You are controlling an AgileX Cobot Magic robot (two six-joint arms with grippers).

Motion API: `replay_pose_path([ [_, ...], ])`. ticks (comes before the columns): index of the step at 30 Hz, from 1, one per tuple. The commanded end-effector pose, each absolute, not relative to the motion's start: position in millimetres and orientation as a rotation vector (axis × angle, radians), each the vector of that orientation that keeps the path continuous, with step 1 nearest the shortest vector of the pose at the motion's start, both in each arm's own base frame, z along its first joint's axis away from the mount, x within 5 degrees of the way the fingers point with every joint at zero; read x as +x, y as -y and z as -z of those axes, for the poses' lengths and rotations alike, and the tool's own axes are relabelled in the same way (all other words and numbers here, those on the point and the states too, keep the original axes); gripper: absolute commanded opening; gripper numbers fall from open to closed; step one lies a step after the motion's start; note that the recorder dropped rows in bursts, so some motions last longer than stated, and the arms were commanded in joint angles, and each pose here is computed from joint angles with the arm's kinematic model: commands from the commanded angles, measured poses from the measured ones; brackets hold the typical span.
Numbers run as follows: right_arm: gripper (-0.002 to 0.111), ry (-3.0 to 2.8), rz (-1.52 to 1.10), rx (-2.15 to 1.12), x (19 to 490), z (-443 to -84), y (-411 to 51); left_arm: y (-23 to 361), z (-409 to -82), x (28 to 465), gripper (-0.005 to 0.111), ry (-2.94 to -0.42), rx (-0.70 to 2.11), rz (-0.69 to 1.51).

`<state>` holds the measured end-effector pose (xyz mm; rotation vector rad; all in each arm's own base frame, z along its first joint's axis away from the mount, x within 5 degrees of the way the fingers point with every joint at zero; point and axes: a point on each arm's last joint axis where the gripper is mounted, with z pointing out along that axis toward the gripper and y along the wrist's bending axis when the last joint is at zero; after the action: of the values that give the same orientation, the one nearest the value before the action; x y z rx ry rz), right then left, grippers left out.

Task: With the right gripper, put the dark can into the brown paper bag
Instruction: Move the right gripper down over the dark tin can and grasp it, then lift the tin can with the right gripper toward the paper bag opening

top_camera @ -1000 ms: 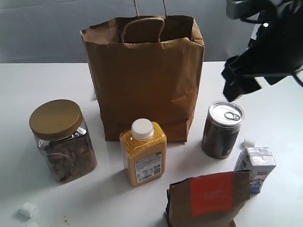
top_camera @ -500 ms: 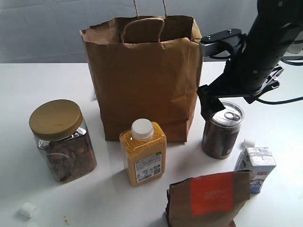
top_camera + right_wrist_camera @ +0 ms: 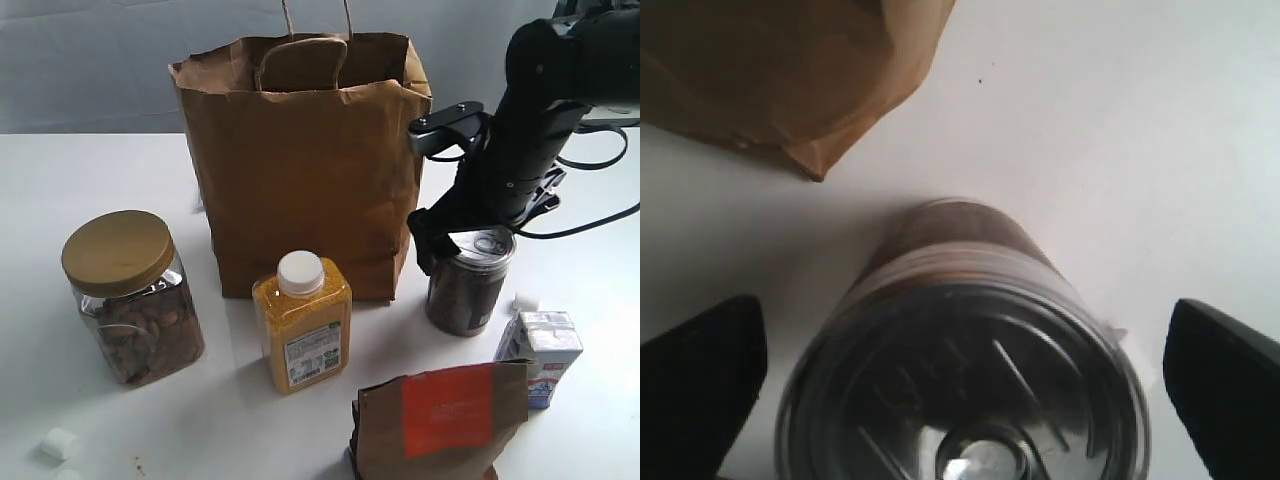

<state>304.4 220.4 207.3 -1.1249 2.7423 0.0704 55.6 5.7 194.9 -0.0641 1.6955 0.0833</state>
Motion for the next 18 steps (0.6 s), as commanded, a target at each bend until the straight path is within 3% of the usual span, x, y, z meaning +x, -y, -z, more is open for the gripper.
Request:
replay_pose_path([
  [1, 0.078, -2.758, -0.058, -1.120, 304.7, -204.7, -215.9, -5.8, -194.3, 55.5, 0.000, -1.691, -0.066, -0.084],
  [2, 0.068, -2.761, -0.058, -1.113, 304.4, -205.5, -215.7, -5.8, -194.3, 55.5, 0.000, -1.691, -0.066, -0.084],
  [5, 0.020, -2.759, -0.099, -1.090, 301.5, -212.9, -216.2, -5.8, -194.3, 55.5, 0.000, -1.691, -0.066, -0.084],
  [7, 0.000, -2.741, -0.129, -1.077, 297.9, -224.2, -215.3, -5.8, -194.3, 55.5, 0.000, -1.691, -0.066, -0.084],
  [10, 0.000, -2.673, -0.152, -1.050, 288.5, -256.6, -207.8, -5.8, -194.3, 55.5, 0.000, -1.691, -0.066, -0.084],
  [18, 0.000, -2.340, -0.289, -0.878, 225.3, -419.7, -165.5, -5.8, -194.3, 55.5, 0.000, -1.691, -0.066, -0.084],
])
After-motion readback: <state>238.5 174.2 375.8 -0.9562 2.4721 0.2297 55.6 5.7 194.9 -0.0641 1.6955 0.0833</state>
